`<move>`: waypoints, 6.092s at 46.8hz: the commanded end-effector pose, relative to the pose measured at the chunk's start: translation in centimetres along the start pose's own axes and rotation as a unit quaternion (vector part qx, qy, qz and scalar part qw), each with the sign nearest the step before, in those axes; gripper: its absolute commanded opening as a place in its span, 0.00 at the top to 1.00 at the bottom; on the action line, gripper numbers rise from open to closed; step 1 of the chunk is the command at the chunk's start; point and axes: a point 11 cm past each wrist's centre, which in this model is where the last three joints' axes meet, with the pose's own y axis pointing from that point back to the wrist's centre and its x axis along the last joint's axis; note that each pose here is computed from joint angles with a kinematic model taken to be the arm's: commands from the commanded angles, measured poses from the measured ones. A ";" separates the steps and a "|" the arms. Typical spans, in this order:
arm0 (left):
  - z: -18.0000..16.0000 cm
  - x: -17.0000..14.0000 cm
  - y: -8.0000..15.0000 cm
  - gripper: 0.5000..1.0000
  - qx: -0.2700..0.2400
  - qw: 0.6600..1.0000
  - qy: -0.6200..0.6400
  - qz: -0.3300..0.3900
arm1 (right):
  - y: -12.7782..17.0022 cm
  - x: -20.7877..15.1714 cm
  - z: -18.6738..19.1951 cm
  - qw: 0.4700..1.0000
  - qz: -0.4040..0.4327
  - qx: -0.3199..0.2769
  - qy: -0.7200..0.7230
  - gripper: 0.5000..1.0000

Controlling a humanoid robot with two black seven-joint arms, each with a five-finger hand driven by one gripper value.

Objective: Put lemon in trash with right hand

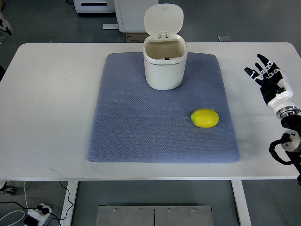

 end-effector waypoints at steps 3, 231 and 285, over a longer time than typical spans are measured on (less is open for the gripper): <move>-0.1 0.0 0.0 0.00 0.001 1.000 0.000 0.000 | -0.4 -0.4 -0.6 1.000 -0.004 0.013 -0.001 0.00; -0.1 0.0 0.0 0.00 0.001 1.000 0.000 0.000 | 5.1 -6.1 6.1 0.914 -0.283 -0.172 0.234 0.13; -0.1 0.0 0.0 0.00 0.001 1.000 0.000 0.000 | 2.2 -6.5 1.9 0.915 -0.281 -0.130 0.260 1.00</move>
